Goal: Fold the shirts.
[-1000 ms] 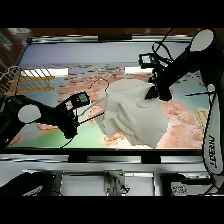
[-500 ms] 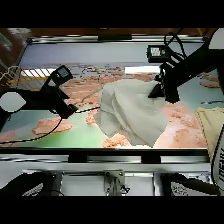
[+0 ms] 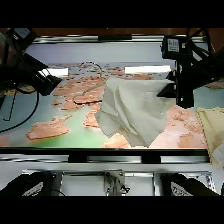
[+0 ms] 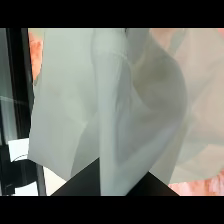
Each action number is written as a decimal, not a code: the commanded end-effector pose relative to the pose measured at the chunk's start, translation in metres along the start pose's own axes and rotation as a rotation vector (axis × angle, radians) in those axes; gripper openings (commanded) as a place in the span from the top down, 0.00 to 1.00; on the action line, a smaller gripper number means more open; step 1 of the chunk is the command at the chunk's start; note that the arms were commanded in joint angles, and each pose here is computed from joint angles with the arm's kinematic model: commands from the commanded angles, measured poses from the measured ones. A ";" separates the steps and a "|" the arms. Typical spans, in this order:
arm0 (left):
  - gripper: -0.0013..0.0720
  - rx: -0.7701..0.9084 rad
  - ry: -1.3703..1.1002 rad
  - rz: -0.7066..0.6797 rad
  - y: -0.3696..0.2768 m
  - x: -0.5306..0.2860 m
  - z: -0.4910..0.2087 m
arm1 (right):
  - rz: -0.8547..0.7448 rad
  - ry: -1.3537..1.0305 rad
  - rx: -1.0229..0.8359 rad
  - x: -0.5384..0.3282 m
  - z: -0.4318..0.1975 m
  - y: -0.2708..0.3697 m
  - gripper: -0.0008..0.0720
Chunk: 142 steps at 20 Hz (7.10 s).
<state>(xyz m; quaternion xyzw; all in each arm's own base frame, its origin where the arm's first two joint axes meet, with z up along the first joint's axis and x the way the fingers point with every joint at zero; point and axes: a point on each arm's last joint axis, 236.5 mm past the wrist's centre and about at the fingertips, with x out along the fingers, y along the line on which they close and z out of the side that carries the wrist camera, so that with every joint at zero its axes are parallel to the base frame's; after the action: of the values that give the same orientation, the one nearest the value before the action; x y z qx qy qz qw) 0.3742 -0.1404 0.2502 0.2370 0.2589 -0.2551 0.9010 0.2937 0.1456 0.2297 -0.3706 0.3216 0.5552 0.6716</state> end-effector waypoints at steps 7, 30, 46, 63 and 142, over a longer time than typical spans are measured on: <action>0.02 -0.701 0.146 -0.006 0.041 0.001 -0.082 | -0.315 -0.012 0.398 -0.067 0.000 0.010 0.89; 0.02 -0.984 -0.070 -0.967 -0.226 0.167 0.027 | -0.280 -0.268 0.696 -0.103 0.049 0.063 0.89; 0.58 -0.811 -0.342 -1.069 -0.183 0.079 0.092 | -0.495 -0.095 0.927 -0.112 -0.017 0.037 0.89; 0.71 -0.749 -0.646 -0.300 0.080 -0.037 0.049 | 0.182 -1.304 0.683 -0.146 0.227 -0.073 0.89; 0.92 -0.414 -0.426 -1.151 -0.192 0.041 0.111 | -0.510 -0.406 0.872 -0.099 0.050 -0.046 0.89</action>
<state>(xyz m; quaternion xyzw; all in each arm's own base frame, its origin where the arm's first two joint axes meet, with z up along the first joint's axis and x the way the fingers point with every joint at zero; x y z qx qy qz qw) 0.3482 -0.3734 0.2427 -0.2442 0.2021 -0.6896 0.6511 0.2943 0.1238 0.3187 -0.0121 0.3622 0.2399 0.9006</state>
